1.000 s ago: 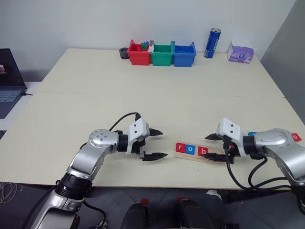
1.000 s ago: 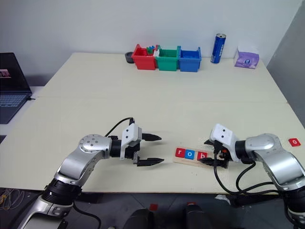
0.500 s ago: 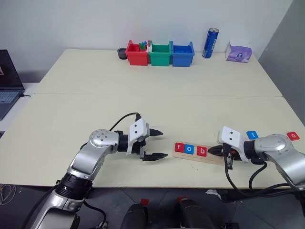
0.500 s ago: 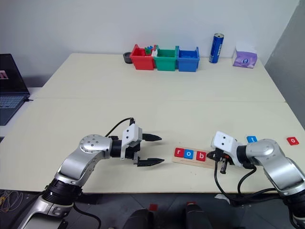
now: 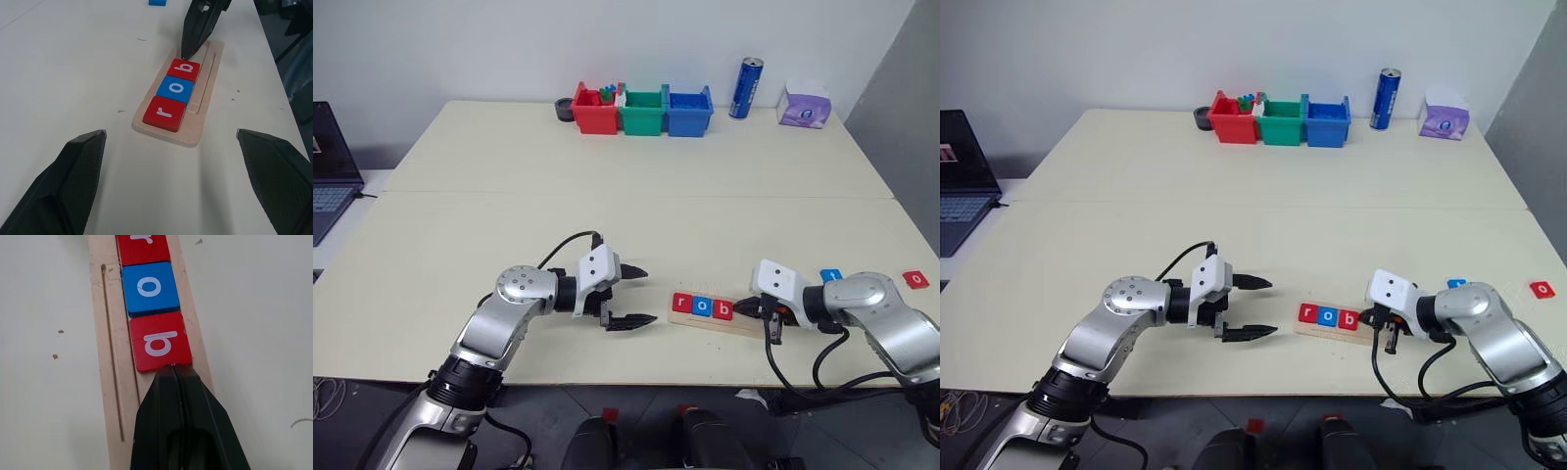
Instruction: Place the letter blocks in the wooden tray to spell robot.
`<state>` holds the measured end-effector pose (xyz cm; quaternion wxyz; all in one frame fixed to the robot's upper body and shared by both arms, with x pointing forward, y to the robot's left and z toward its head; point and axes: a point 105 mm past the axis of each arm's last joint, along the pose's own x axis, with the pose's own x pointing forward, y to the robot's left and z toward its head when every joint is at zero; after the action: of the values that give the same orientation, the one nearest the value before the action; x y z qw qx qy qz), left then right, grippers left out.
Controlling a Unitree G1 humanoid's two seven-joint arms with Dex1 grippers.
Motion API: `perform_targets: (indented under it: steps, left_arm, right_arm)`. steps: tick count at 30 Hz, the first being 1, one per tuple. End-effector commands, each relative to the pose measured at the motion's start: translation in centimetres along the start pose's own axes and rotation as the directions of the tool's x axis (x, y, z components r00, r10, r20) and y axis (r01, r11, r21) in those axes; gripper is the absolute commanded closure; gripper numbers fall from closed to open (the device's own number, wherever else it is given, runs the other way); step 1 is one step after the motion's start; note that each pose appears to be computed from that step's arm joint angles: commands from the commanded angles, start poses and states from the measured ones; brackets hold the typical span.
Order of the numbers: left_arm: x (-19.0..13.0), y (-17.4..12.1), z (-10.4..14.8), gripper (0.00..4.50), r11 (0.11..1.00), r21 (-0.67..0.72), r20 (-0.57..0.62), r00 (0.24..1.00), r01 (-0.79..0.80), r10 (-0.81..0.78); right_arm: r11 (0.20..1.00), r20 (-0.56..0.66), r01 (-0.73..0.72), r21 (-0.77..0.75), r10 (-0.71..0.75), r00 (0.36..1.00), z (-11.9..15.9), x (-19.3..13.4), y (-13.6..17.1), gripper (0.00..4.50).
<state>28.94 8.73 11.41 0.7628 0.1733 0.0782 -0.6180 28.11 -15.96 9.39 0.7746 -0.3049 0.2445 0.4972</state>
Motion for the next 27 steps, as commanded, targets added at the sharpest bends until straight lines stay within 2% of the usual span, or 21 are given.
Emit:
perform_targets:
  steps: [1,7,11,15,19,27]
  left_arm:
    - [-0.2,0.2,0.6,0.0,1.0,0.027,0.013,1.0,-0.013,0.013]
    - [-0.1,0.2,0.7,0.0,0.999,0.029,0.014,1.0,-0.015,0.015]
    - [-0.1,0.3,0.7,0.0,0.999,0.028,0.016,1.0,-0.02,0.02]
    - [-0.1,0.3,0.6,0.0,0.999,0.025,0.018,1.0,-0.023,0.022]
    - [0.1,0.5,0.7,0.0,0.999,0.026,0.025,0.999,-0.02,0.02]
    - [0.1,0.8,1.1,0.0,0.999,0.034,0.028,0.999,-0.026,0.025]
  right_arm:
    - [0.999,0.014,0.013,-0.034,-0.013,1.0,0.8,-0.2,-0.5,4.47]
    - [0.996,0.019,0.064,-0.054,-0.063,0.998,1.2,-0.9,-1.5,4.47]
    - [0.995,0.022,0.092,-0.042,-0.092,0.996,1.4,-3.0,-1.7,4.47]
    - [1.0,0.014,0.03,-0.006,-0.03,0.999,1.0,-4.5,0.3,4.47]
    - [0.999,-0.045,-0.033,0.018,0.034,0.998,-0.8,-4.5,2.8,4.47]
    - [0.999,-0.101,-0.04,0.023,0.042,0.994,-2.8,-3.2,3.6,4.47]
